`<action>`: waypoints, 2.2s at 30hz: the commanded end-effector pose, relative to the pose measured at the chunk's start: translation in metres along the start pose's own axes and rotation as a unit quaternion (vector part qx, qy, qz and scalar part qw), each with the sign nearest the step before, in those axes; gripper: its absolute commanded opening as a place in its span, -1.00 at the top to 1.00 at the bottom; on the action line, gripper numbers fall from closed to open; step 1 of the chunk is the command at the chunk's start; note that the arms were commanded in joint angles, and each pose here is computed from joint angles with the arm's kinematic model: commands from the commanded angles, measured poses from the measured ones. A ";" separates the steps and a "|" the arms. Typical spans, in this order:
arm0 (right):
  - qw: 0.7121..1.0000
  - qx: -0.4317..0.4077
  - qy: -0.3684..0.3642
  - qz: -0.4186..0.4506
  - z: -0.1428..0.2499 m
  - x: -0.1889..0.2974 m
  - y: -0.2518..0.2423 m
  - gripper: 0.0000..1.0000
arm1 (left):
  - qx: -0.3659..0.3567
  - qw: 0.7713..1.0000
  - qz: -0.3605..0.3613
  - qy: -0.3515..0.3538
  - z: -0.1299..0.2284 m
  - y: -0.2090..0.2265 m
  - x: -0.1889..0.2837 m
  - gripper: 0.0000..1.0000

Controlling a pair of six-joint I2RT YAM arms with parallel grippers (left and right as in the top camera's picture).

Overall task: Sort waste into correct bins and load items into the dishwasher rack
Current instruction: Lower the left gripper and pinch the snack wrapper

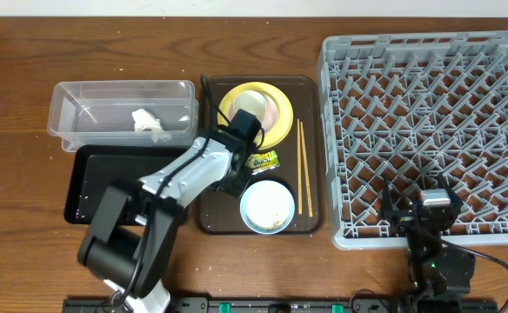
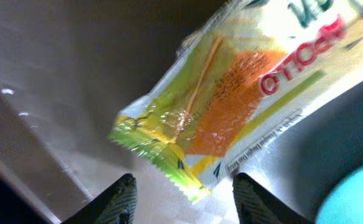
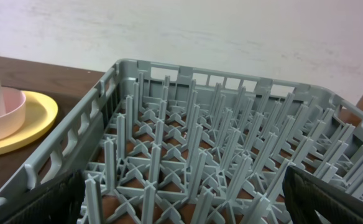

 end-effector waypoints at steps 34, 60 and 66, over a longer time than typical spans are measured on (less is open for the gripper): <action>1.000 0.002 0.000 0.000 0.000 0.000 0.000 -0.98 | -0.027 0.996 -0.011 -0.082 -0.040 0.004 -0.004 -0.31; 1.000 0.002 0.000 0.000 0.000 0.000 0.000 -0.99 | -0.016 0.998 -0.028 -0.061 -0.029 0.009 -0.013 0.88; 1.000 0.002 0.000 0.000 0.000 0.000 0.000 -0.99 | 0.052 0.990 -0.115 -0.061 -0.024 0.039 -0.002 0.88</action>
Point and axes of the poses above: each gripper's point midway between its finger pads, its own x axis back along the fingers, its own y axis along the line the jaws close on, z = x × y, the point moved 1 cm from there along x, back along the fingers, and after that the axes turned 4 degrees about -x, right-handed, at the moved point
